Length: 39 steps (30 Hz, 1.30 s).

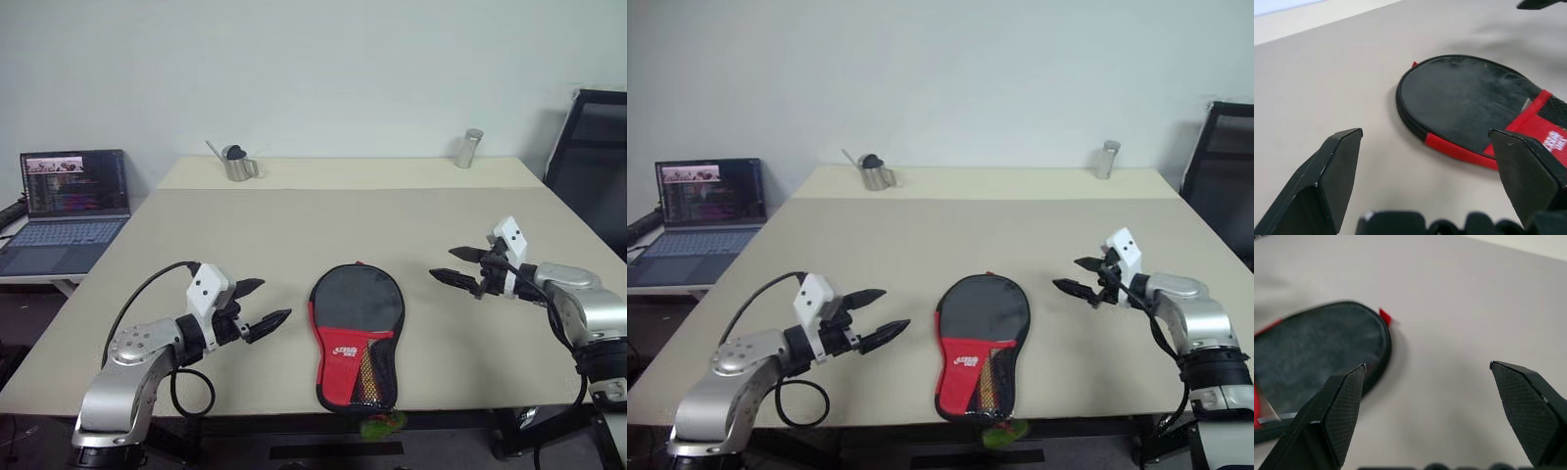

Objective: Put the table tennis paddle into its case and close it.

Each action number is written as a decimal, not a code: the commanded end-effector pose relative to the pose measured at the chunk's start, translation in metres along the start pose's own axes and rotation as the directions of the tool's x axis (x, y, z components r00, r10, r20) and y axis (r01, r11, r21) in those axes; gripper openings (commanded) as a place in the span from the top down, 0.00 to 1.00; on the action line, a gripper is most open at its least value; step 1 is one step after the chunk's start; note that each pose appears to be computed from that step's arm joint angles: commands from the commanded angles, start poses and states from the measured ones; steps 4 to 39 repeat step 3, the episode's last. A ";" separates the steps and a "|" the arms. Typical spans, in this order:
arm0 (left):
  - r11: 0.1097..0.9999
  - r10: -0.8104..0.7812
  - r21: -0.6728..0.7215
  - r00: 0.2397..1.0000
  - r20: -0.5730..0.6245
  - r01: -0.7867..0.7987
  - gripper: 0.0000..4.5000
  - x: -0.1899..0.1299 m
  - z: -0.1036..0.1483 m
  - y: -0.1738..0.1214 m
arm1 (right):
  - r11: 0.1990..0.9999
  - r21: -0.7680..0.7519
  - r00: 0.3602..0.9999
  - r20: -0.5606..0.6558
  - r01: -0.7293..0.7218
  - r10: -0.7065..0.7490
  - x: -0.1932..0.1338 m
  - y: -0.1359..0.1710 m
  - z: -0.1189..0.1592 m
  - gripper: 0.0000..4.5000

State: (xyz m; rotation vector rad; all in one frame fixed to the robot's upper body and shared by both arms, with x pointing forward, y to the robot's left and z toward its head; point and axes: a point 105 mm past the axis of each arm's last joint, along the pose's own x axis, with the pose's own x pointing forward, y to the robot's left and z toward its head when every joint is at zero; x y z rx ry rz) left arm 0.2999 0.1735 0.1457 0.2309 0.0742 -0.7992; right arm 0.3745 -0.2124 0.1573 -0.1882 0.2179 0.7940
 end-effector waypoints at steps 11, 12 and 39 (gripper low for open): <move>0.999 -0.019 0.028 1.000 0.012 0.019 0.00 0.011 0.000 -0.006 | 0.998 -0.053 1.000 0.010 -0.021 0.022 -0.003 0.005 0.012 0.01; 0.999 -0.019 0.028 1.000 0.012 0.019 0.00 0.011 0.000 -0.006 | 0.998 -0.053 1.000 0.010 -0.021 0.022 -0.003 0.005 0.012 0.01; 0.999 -0.019 0.028 1.000 0.012 0.019 0.00 0.011 0.000 -0.006 | 0.998 -0.053 1.000 0.010 -0.021 0.022 -0.003 0.005 0.012 0.01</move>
